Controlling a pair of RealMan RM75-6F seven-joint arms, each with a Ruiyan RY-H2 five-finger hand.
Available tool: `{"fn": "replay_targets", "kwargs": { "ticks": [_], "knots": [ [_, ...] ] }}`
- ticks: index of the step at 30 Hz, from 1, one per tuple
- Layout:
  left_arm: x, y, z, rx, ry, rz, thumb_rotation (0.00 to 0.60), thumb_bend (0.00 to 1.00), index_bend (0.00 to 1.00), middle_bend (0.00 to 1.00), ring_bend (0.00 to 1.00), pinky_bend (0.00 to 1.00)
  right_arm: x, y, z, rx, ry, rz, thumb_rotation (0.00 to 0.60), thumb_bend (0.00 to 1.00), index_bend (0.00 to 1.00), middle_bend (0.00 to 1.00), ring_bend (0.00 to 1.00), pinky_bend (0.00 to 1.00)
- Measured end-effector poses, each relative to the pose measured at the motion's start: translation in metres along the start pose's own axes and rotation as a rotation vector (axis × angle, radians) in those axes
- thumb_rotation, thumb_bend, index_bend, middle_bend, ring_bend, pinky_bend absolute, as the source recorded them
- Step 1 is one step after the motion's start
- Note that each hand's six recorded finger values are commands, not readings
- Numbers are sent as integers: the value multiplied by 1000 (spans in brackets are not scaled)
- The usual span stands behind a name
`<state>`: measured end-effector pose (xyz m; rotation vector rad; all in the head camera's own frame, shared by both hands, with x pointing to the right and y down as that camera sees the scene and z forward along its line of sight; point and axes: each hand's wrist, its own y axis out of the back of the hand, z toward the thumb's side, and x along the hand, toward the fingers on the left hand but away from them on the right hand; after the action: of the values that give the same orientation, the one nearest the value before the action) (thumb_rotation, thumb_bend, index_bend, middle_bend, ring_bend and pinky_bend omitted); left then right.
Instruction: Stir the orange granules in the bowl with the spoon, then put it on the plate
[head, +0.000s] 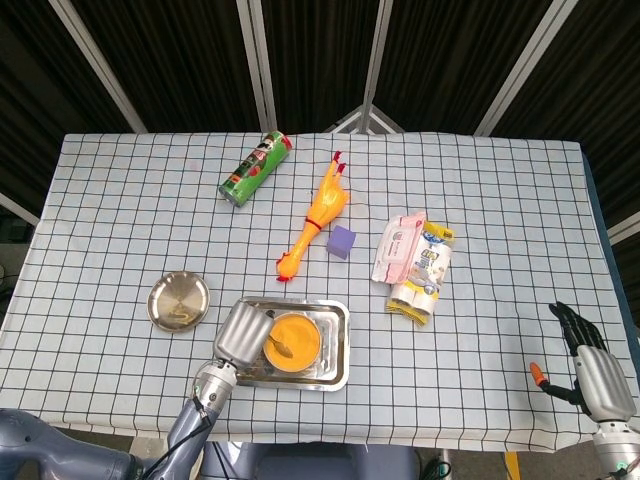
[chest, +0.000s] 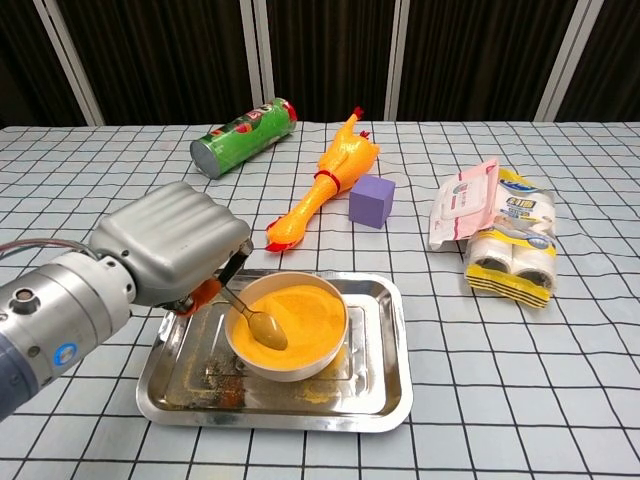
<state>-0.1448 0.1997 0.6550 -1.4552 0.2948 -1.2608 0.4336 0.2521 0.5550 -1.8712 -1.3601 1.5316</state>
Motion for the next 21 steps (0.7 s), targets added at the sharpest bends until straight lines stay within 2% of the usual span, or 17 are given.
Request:
{"fn": "replay_targets", "kwargs": {
  "ticks": [9,21],
  "knots": [
    [15,5,-8,-24,63,28,600,770,835,1000,1000,991,0,0,0,-3,2,4,600,404,0,0,0,0],
    [12,10,-10,-97,55,35,600,770,836,1000,1000,991,0,0,1,-4,2,4,600,405,0,0,0,0]
  ]
}}
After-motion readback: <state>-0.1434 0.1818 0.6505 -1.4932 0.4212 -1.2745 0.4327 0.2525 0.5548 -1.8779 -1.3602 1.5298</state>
